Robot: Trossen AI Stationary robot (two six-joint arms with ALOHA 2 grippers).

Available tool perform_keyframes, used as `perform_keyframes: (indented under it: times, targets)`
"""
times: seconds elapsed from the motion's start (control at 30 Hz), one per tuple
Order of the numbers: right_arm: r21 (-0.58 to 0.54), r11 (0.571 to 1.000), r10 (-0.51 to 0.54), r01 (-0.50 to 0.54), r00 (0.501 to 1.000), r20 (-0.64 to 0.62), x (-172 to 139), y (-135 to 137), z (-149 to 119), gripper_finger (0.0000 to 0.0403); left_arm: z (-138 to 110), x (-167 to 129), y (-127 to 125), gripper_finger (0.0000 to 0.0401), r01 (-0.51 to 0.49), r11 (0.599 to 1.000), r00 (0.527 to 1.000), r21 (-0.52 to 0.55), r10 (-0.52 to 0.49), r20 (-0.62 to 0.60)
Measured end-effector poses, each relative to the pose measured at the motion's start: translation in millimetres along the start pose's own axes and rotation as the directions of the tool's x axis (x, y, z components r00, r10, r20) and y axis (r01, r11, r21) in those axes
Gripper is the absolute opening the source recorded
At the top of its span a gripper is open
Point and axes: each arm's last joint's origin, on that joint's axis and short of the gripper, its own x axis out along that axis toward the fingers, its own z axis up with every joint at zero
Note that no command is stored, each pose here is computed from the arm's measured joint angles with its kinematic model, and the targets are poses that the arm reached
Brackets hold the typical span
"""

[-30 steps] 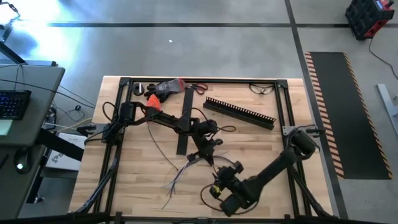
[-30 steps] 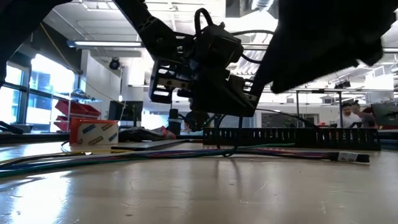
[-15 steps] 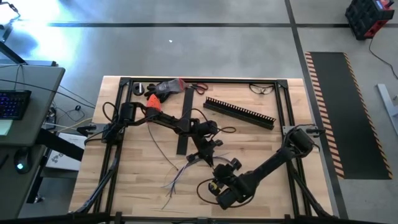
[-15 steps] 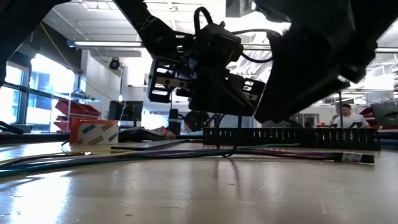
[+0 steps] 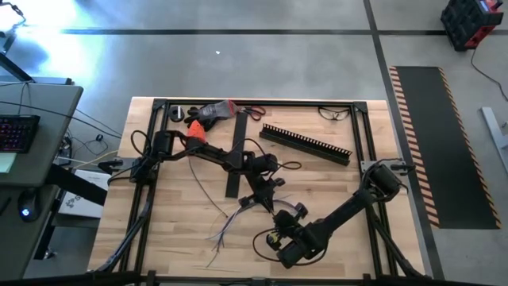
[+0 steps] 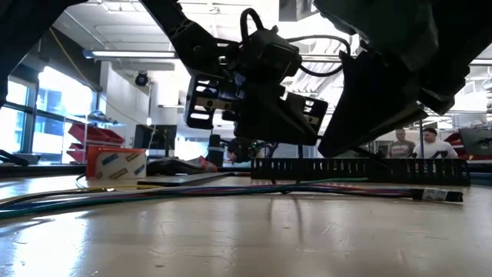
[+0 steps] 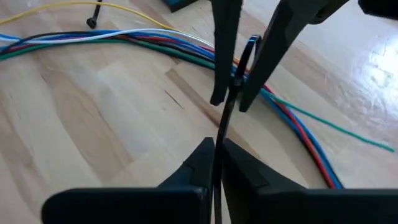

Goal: Ziptie cables
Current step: Wrap the black zip tie on the cables

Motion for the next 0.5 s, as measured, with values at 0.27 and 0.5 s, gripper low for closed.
perform_keyframes:
  times: [0.27,0.5]
  targets:
    - [0.031,0.999,0.015,-0.015,1.0,0.0,-4,2,-4,0.0,-2,-11,4,0.0122,-0.015,1.0,1.0,0.009,0.015,-0.017]
    - [0.064,0.998,0.01,-0.012,1.0,0.02,-5,2,-4,0.0,2,-1,-4,0.0126,0.017,0.997,1.0,0.078,-0.016,-0.023]
